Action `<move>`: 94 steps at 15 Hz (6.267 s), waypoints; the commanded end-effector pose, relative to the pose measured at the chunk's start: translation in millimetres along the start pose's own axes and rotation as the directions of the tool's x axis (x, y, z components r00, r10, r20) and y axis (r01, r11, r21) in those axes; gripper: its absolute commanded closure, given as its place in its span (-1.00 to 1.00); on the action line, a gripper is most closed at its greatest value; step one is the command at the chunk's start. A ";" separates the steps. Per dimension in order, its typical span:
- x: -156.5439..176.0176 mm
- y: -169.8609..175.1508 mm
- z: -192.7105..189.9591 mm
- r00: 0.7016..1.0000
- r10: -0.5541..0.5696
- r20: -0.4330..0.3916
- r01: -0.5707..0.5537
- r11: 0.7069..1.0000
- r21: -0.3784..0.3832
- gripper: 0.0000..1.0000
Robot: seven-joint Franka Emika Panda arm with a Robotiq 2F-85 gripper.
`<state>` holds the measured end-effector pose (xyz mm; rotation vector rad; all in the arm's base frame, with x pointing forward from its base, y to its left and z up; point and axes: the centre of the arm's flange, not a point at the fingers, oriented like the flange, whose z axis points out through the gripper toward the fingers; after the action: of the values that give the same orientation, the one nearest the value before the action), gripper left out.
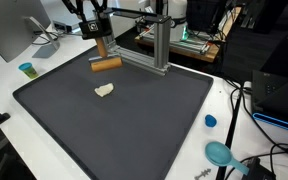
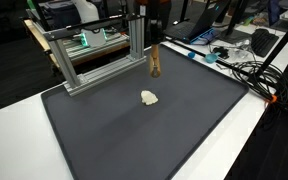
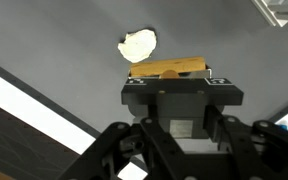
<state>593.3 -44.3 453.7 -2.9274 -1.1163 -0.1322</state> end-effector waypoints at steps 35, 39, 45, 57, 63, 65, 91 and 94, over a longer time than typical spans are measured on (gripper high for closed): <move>-20.3 54.4 150.7 0.944 -0.319 -0.083 0.324 0.945 0.055 0.56; -13.8 49.4 154.0 0.913 -0.381 -0.144 0.393 0.918 0.063 0.56; -21.3 60.0 153.4 0.912 -0.370 -0.176 0.383 0.922 0.048 0.56; -102.4 93.5 135.8 0.960 -0.252 -0.122 0.258 0.965 0.039 0.56; -108.9 55.4 43.7 0.925 -0.165 -0.342 0.178 0.984 0.006 0.56; -106.6 31.6 12.2 0.949 -0.075 -0.307 0.067 0.997 -0.035 0.56; -61.1 -167.4 -61.5 0.766 0.599 -0.235 -0.627 0.776 -0.067 0.56; -74.1 -150.4 -54.0 0.667 0.707 -0.235 -0.740 0.665 -0.098 0.56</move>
<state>438.4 29.8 500.8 -3.1244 -0.0480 -0.4534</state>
